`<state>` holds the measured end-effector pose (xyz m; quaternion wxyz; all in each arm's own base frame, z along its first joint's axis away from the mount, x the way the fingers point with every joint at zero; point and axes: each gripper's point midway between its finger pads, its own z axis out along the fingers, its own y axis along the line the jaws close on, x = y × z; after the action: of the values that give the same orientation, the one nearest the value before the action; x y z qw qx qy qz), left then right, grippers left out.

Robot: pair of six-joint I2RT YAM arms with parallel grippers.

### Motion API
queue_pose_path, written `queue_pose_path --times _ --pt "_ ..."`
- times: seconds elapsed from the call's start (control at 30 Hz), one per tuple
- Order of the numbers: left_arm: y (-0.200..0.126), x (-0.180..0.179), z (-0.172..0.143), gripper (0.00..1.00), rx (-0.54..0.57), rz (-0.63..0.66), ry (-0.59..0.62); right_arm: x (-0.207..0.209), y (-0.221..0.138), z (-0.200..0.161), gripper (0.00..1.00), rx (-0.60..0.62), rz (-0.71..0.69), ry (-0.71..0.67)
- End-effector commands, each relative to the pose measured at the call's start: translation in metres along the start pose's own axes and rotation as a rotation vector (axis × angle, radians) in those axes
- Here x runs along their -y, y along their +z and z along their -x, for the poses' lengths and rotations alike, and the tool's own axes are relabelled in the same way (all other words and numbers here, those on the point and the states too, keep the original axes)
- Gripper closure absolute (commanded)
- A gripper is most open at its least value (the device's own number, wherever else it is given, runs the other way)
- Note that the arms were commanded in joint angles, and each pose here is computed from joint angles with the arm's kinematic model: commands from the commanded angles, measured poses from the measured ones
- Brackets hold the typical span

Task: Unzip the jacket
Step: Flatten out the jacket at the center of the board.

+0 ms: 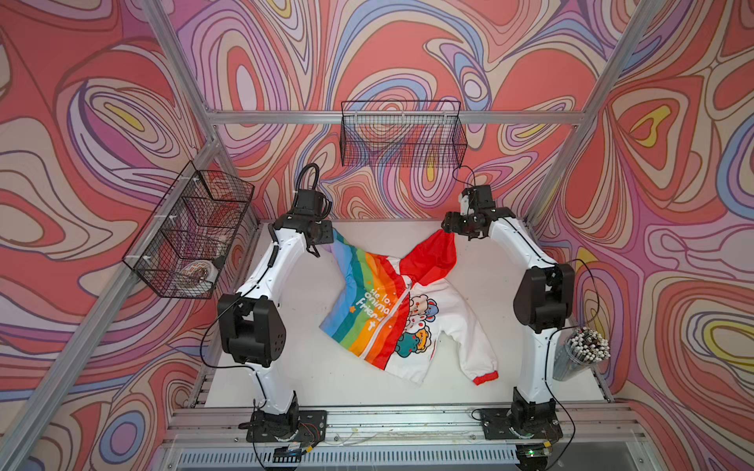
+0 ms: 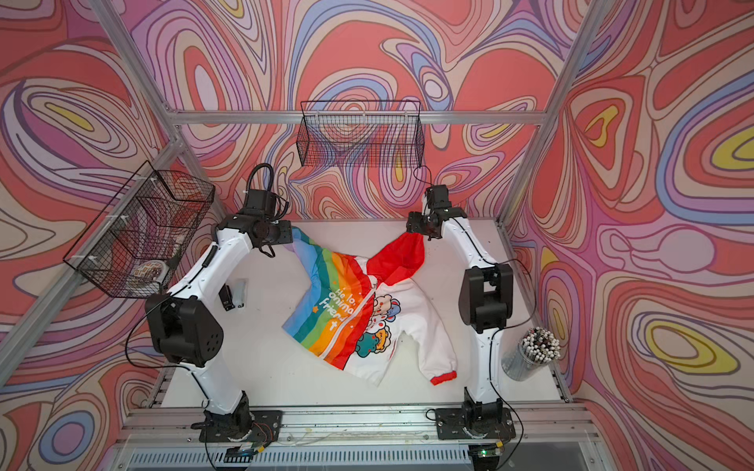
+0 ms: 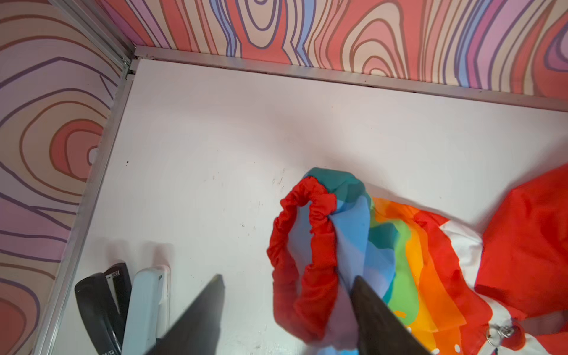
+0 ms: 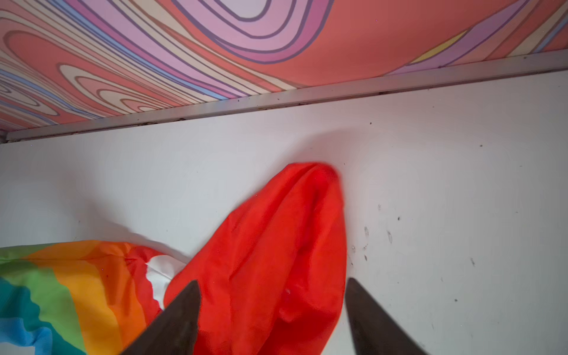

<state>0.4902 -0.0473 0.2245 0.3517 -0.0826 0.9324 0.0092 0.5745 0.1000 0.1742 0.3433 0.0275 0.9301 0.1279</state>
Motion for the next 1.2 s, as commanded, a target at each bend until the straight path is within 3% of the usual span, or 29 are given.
queue_pose_path --times 0.0,0.2,0.4,0.47,0.63,0.8,0.9,1.17 --pt "-0.041 -0.004 0.045 0.14 0.173 -0.001 -0.052 -0.006 -0.048 0.048 0.16 0.167 -0.019 0.036" --pt "-0.048 -0.015 0.017 0.09 0.145 0.018 -0.061 0.011 -0.065 -0.017 0.24 0.072 -0.070 0.109" --pt "-0.029 -0.033 -0.001 0.14 0.103 0.096 -0.058 0.003 -0.088 -0.077 0.35 0.007 -0.021 0.126" --pt "-0.022 -0.033 0.001 0.14 0.095 0.062 -0.078 -0.010 -0.092 -0.093 0.41 -0.034 0.032 0.108" --pt "-0.009 -0.029 0.016 0.16 0.090 -0.041 -0.122 -0.086 -0.096 -0.127 0.51 -0.103 0.341 0.015" --pt "0.012 -0.025 0.023 0.17 0.054 -0.084 -0.115 -0.179 -0.065 -0.155 0.68 -0.141 0.493 -0.054" --pt "0.019 -0.027 0.023 0.17 0.043 -0.084 -0.124 -0.218 -0.028 -0.163 0.76 -0.152 0.510 -0.037" --pt "0.030 -0.031 0.019 0.17 0.015 -0.075 -0.136 -0.261 0.054 -0.172 0.88 -0.195 0.477 0.011"
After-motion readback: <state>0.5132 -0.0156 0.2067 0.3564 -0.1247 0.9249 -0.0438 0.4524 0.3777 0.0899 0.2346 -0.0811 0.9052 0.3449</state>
